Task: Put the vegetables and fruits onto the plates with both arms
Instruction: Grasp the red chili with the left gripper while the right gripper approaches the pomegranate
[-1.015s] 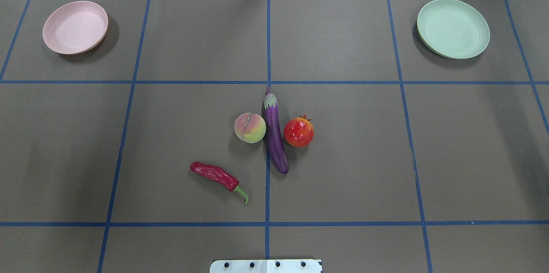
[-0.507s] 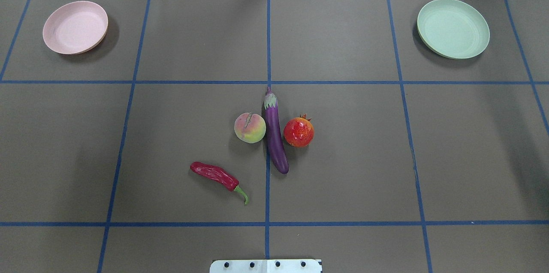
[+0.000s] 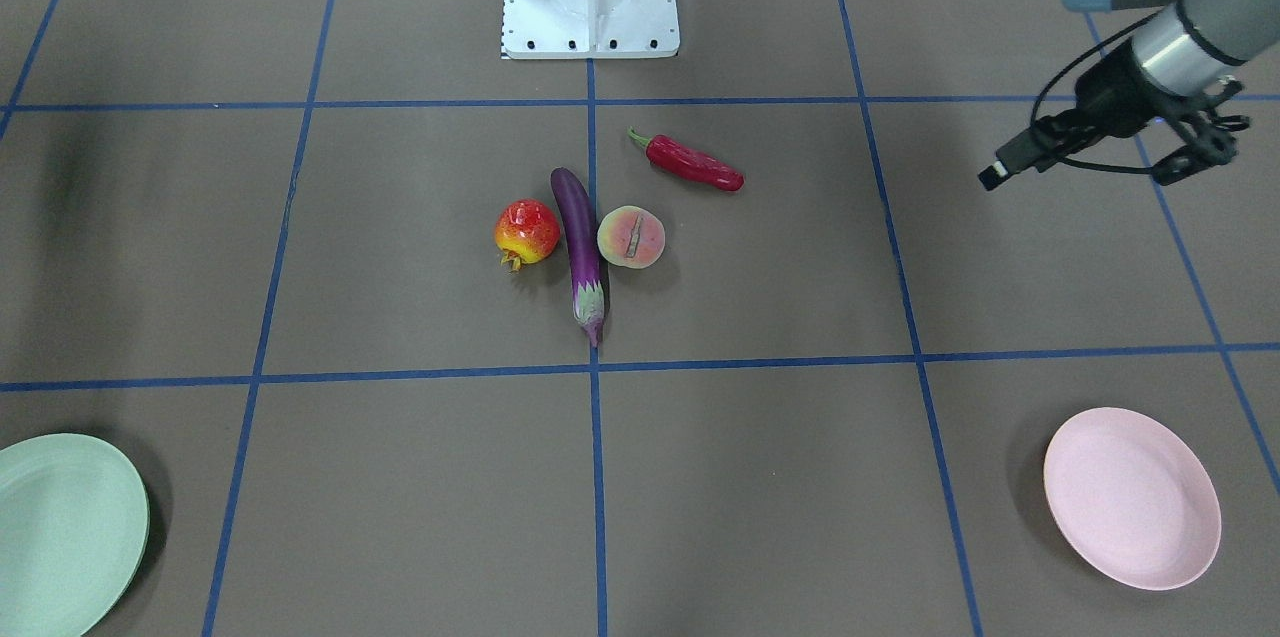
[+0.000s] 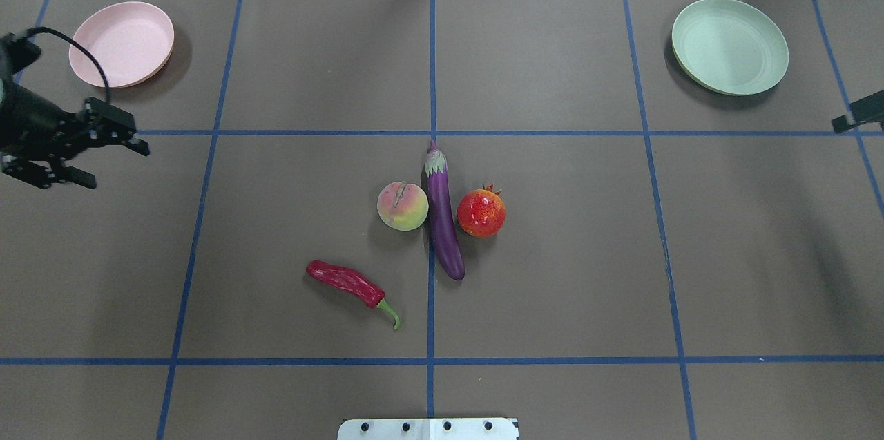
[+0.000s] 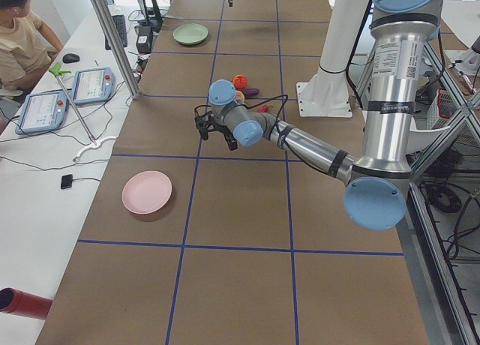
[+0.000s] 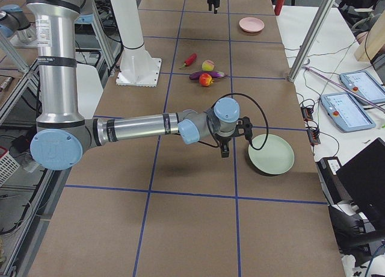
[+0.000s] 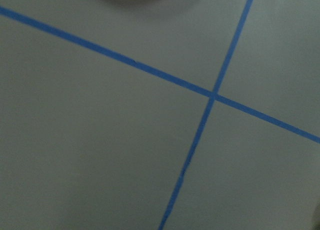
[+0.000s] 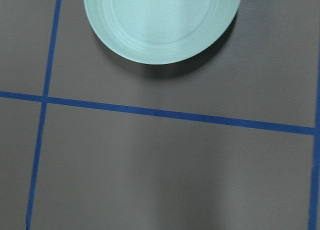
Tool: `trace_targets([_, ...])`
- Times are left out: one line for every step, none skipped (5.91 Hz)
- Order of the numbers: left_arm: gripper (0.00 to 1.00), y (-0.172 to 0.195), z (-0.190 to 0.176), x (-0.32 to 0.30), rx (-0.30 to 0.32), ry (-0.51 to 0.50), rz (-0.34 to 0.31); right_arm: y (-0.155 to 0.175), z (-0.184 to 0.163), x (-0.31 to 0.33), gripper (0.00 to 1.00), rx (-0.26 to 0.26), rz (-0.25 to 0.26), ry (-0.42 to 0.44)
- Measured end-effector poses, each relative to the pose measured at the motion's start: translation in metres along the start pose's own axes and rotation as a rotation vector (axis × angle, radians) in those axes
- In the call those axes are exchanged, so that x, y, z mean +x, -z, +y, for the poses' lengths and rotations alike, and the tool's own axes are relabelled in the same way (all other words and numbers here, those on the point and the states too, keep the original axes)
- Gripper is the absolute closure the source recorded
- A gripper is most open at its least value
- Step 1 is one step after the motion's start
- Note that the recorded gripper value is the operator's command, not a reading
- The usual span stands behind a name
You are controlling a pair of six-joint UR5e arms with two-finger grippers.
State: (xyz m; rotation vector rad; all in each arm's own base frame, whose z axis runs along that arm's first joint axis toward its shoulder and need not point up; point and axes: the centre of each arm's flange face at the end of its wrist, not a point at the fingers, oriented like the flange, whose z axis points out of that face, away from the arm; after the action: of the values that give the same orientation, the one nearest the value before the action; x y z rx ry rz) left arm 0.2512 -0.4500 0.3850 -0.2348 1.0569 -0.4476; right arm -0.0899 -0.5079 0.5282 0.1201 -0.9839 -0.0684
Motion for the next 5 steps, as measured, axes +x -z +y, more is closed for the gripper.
trace_targets([0.0, -0.031, 0.038, 0.035, -0.025, 0.086, -0.004, -0.018, -0.013, -0.051, 0.0, -0.01, -0.025, -0.053])
trace_targets([0.0, -0.057, 0.073, 0.063, -0.062, 0.172, -0.025, -0.036, -0.022, -0.099, 0.0, -0.017, -0.034, -0.098])
trace_targets([0.0, -0.077, 0.103, 0.088, -0.073, 0.253, -0.049, -0.052, -0.03, -0.15, 0.0, -0.011, -0.037, -0.14])
trace_targets([0.0, -0.095, 0.127, 0.106, -0.08, 0.302, -0.067, -0.068, -0.036, -0.204, 0.0, 0.005, -0.04, -0.198])
trace_targets([0.0, -0.114, 0.145, 0.118, -0.093, 0.348, -0.089, -0.086, -0.034, -0.252, 0.0, 0.016, -0.043, -0.257])
